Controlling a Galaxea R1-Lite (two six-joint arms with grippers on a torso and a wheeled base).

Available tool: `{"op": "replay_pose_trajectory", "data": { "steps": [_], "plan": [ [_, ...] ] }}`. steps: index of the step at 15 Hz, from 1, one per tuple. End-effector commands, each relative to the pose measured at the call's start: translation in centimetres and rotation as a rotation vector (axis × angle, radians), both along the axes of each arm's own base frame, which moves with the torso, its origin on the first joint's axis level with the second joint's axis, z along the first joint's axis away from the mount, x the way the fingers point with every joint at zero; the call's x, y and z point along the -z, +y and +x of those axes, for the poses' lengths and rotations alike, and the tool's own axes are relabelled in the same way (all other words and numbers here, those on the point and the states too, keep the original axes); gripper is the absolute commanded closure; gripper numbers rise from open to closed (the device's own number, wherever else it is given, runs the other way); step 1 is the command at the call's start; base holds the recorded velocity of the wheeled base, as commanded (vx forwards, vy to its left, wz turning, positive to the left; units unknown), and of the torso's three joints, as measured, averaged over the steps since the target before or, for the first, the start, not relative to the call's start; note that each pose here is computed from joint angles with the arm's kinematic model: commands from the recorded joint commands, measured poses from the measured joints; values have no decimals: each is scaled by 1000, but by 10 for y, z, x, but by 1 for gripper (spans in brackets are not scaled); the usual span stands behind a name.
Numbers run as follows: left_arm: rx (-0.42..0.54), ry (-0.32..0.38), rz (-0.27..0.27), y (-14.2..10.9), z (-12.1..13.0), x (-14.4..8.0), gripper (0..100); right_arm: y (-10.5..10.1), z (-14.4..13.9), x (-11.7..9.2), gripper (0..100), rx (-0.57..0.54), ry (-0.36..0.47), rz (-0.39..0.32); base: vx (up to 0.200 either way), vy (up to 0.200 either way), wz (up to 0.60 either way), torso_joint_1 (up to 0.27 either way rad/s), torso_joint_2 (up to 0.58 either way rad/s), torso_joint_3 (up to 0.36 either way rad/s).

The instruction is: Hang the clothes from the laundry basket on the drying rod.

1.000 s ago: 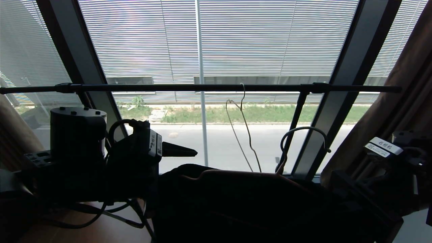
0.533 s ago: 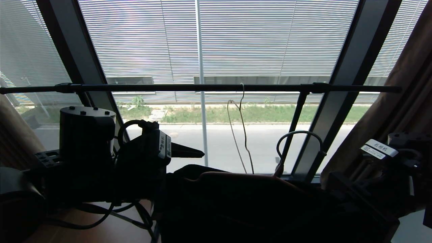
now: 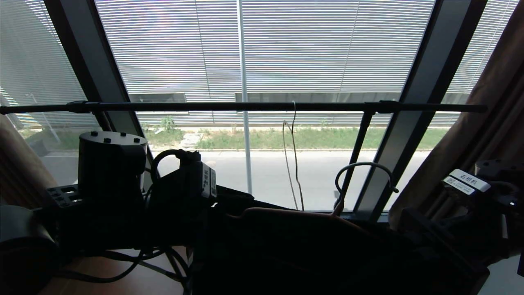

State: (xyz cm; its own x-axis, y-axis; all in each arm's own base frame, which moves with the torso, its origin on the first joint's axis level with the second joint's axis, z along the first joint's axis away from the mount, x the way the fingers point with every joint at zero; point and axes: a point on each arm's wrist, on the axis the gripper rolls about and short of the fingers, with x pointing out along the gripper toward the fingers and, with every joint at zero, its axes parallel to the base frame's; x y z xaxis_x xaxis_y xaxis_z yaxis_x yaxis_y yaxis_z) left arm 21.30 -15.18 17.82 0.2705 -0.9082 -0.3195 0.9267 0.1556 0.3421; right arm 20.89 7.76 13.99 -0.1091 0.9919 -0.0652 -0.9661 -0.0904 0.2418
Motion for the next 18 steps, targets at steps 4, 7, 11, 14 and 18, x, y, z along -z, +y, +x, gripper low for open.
{"op": "replay_pose_trajectory", "data": {
  "steps": [4,7,11,14,18],
  "plan": [
    [-19,1,15,3,-6,3,100,-3,5,-1,100,16,-4,1,0,0,0,0,0,0],
    [-27,3,15,4,-4,3,100,-1,14,4,100,80,15,-30,0,0,0,0,0,0],
    [-88,7,9,19,2,3,100,-2,14,7,0,94,16,-40,0,0,0,0,0,0],
    [-146,33,-18,35,-3,-1,100,-8,18,4,0,128,-11,-34,0,0,0,0,0,0],
    [-189,54,-54,52,-9,-6,100,-9,19,4,0,208,-64,-52,0,0,0,0,0,0]
  ]
}}
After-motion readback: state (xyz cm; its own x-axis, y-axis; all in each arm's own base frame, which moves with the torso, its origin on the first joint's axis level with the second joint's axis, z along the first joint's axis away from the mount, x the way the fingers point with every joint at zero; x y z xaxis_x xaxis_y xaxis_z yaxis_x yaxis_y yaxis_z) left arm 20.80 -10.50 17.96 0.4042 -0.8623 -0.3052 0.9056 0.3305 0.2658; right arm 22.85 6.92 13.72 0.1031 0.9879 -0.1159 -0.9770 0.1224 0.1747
